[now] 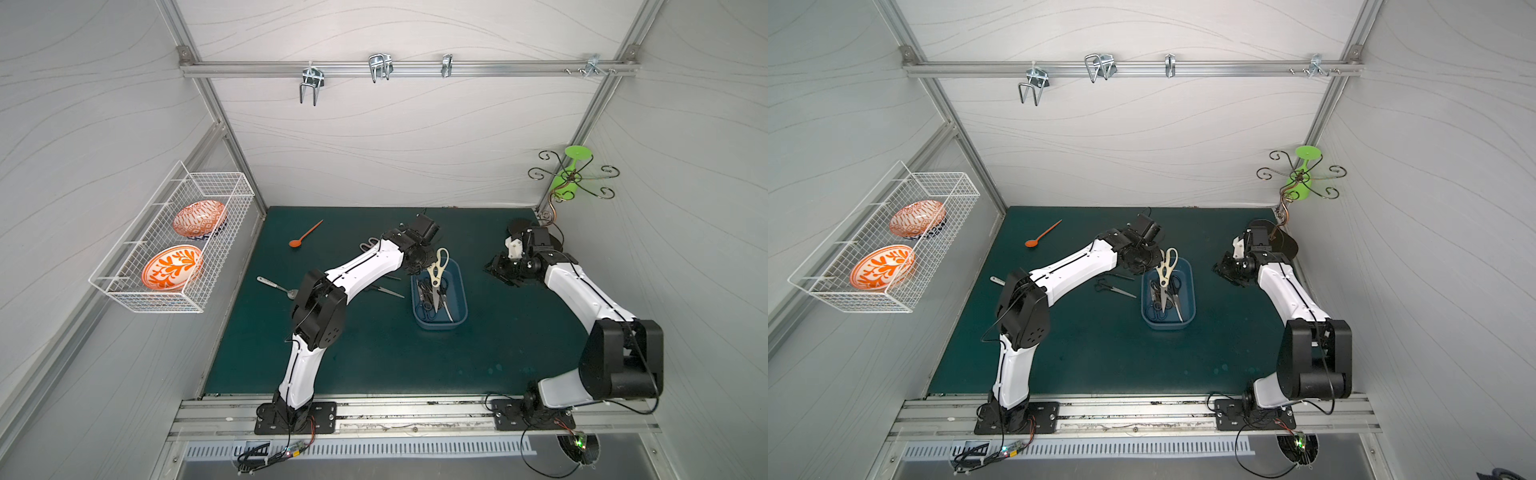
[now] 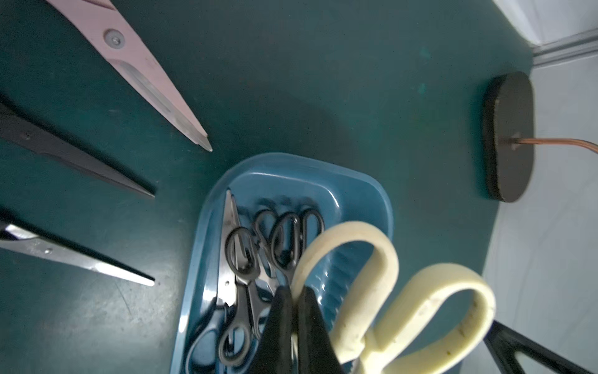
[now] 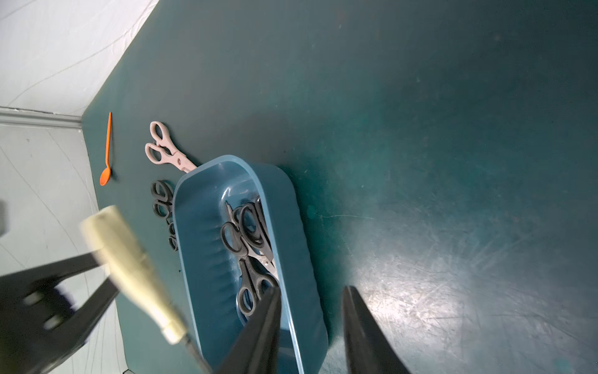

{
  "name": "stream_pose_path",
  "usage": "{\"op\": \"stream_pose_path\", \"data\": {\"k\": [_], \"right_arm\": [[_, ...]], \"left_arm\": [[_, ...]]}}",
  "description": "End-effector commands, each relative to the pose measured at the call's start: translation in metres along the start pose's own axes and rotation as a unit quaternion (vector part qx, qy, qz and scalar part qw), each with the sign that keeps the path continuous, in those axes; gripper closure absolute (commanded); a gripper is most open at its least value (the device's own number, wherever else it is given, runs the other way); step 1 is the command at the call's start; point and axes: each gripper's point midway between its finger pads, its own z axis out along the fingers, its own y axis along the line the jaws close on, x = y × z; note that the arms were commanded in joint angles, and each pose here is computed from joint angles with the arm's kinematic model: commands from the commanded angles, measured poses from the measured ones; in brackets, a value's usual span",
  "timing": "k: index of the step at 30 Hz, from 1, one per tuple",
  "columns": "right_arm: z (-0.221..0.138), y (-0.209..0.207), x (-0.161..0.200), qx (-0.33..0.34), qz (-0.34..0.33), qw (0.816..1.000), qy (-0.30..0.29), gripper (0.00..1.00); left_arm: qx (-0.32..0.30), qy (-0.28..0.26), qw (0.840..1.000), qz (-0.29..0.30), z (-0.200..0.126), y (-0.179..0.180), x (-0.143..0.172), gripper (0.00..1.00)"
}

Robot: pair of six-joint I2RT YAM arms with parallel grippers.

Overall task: Put the scissors into the storage box
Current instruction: Place the scissors in the storage box.

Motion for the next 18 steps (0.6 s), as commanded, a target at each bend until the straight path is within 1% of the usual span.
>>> {"op": "stream_pose_path", "data": {"k": [1,5,8,12,14,18], "right_arm": [[-0.009,0.008,-0.003,-0.021,-0.004,1.0,-0.014,0.64],[-0.012,0.012,-0.003,-0.028,-0.007,0.999,-0.016,0.64],[-0.012,0.011,-0.002,-0.027,-0.006,0.999,-0.016,0.64],[-0.009,0.011,-0.002,-0.03,-0.003,0.999,-0.013,0.64],[-0.009,0.012,-0.002,-0.032,-0.003,0.999,-0.013,0.64],[-0.009,0.012,-0.002,-0.032,-0.002,0.999,-0.012,0.64]], "left_arm": [[-0.02,-0.034,0.999,0.003,0.014,-0.006,-0.006,1.0],[-0.036,-0.027,0.999,0.008,0.03,-0.001,0.004,1.0],[-0.042,-0.02,0.999,0.015,0.035,0.002,0.011,1.0],[-0.041,-0.017,0.999,0.029,0.036,-0.001,0.019,1.0],[-0.033,-0.006,0.999,0.035,0.04,-0.004,0.024,1.0],[-0.019,0.014,0.999,0.044,0.044,-0.011,0.03,0.86]]}}
